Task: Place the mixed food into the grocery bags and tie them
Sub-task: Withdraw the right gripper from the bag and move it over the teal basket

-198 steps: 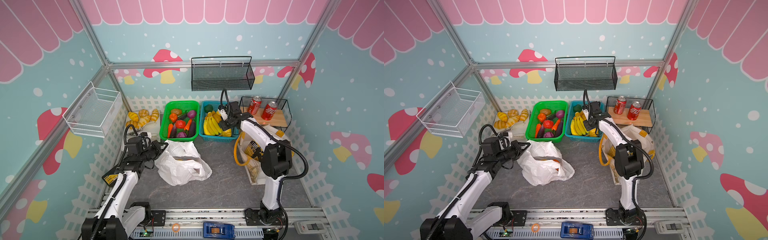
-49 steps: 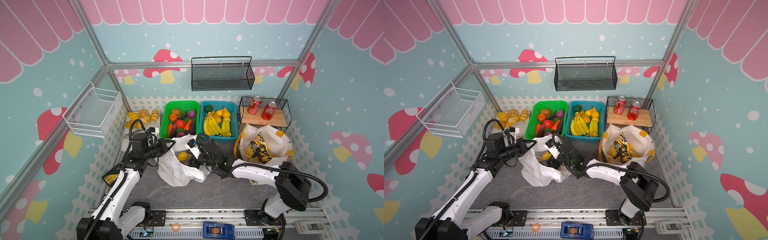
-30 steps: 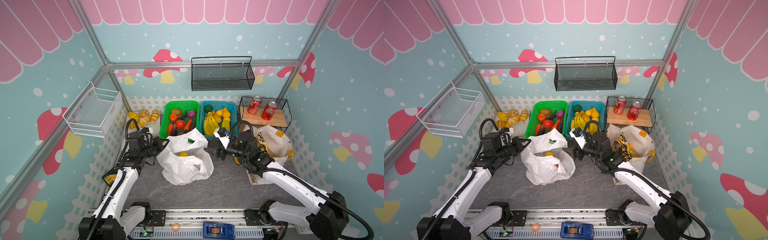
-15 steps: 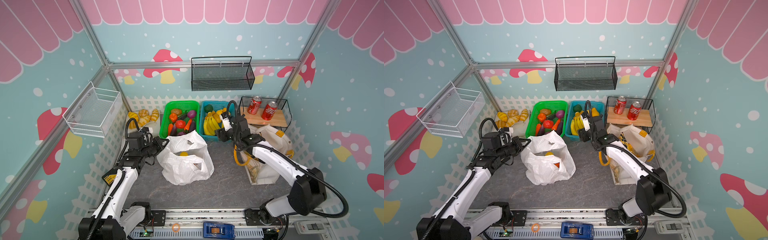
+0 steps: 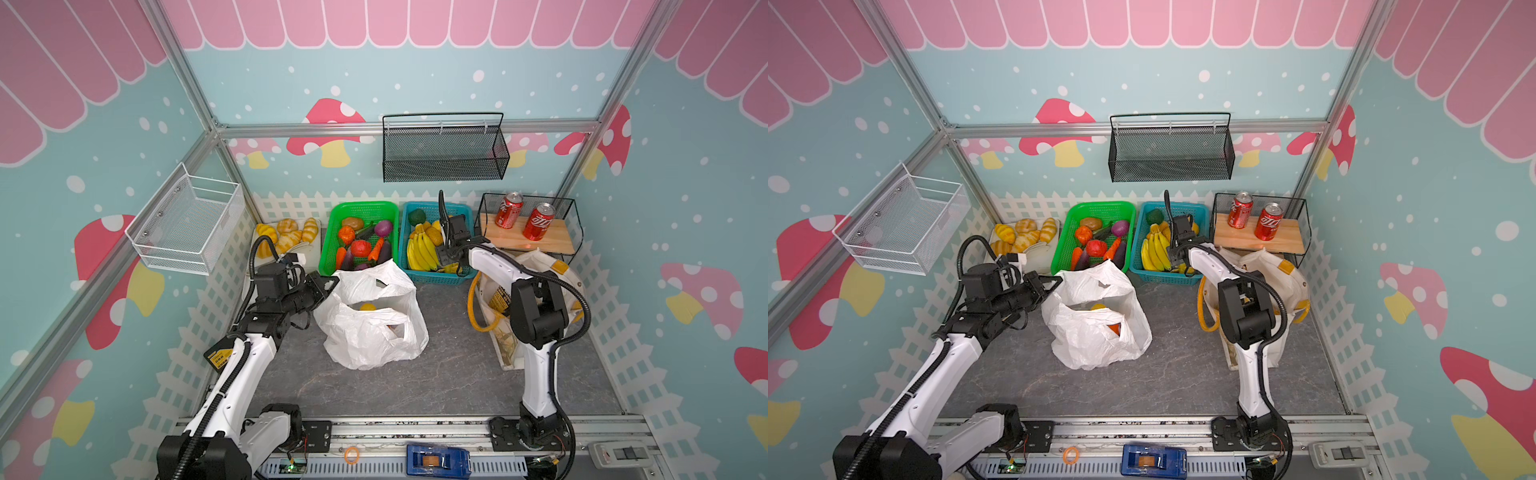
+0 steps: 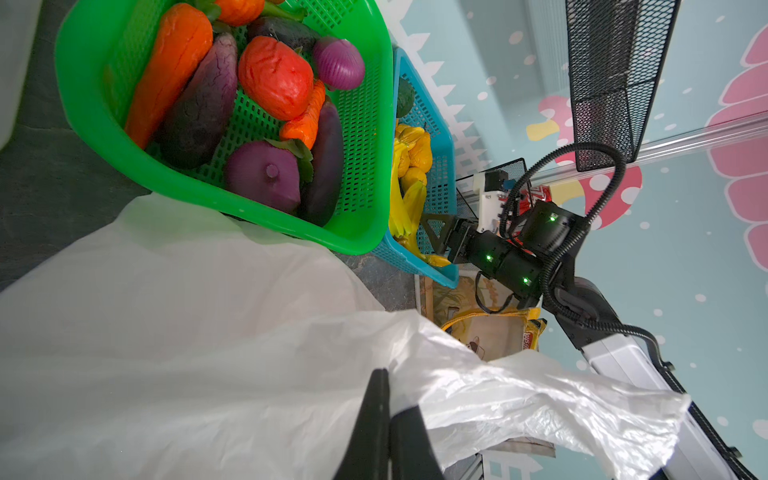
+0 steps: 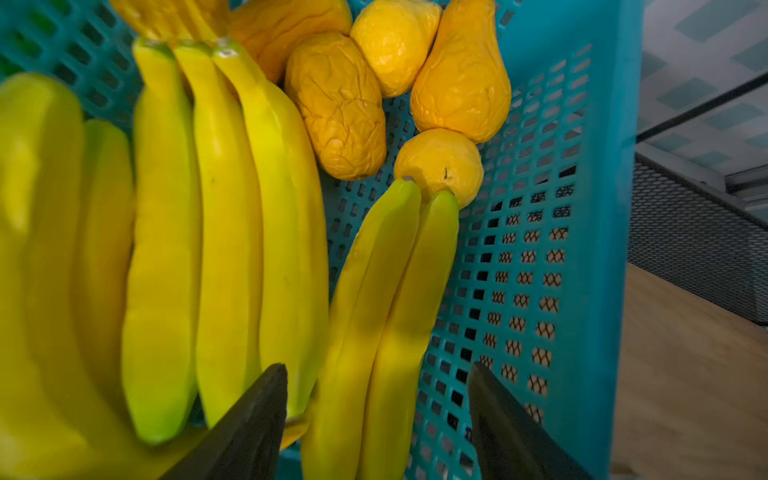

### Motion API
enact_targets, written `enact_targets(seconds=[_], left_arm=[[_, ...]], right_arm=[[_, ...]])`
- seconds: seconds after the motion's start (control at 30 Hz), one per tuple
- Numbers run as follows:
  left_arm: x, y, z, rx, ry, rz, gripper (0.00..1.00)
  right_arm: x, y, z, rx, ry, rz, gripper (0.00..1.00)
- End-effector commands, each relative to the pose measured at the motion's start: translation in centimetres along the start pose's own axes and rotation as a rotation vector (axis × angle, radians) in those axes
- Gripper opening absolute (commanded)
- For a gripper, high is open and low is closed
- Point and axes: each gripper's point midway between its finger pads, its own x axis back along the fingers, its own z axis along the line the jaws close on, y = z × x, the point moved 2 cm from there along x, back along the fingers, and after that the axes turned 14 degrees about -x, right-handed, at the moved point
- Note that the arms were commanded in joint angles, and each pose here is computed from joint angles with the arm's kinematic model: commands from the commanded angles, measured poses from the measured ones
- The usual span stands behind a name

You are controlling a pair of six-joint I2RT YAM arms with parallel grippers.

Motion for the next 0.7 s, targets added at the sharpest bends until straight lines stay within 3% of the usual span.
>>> enact_targets(seconds=[0.0,0.2,0.33,0.57,0.67], left_arm=[[0.2,0.2,-0.1,-0.004,-0.012,-0.014,0.00],[-0.1,0.2,-0.1,0.005,-0.023,-0.009,0.00],[-0.1,0.1,-0.1,0.005,-0.024,-0.010,0.00],[-0.1,0.0,0.0,0.006,-0.025,-0.008,0.00],[0.0,-0.1,0.0,0.004,-0.024,-0.009,0.00]], right_arm=[[1.1,-0.5,0.5,0.028,0.028,0.048,0.70],[4.8,-1.3,0.6,0.047,0.128,0.058,0.74],[5.8,-2.2,0.4,0.129,0.184,0.087,0.75],[6.2,-2.9,0.6,0.240,0.286,0.130,0.68],[6.2,-3.5,0.0,0.283,0.266,0.159,0.66]])
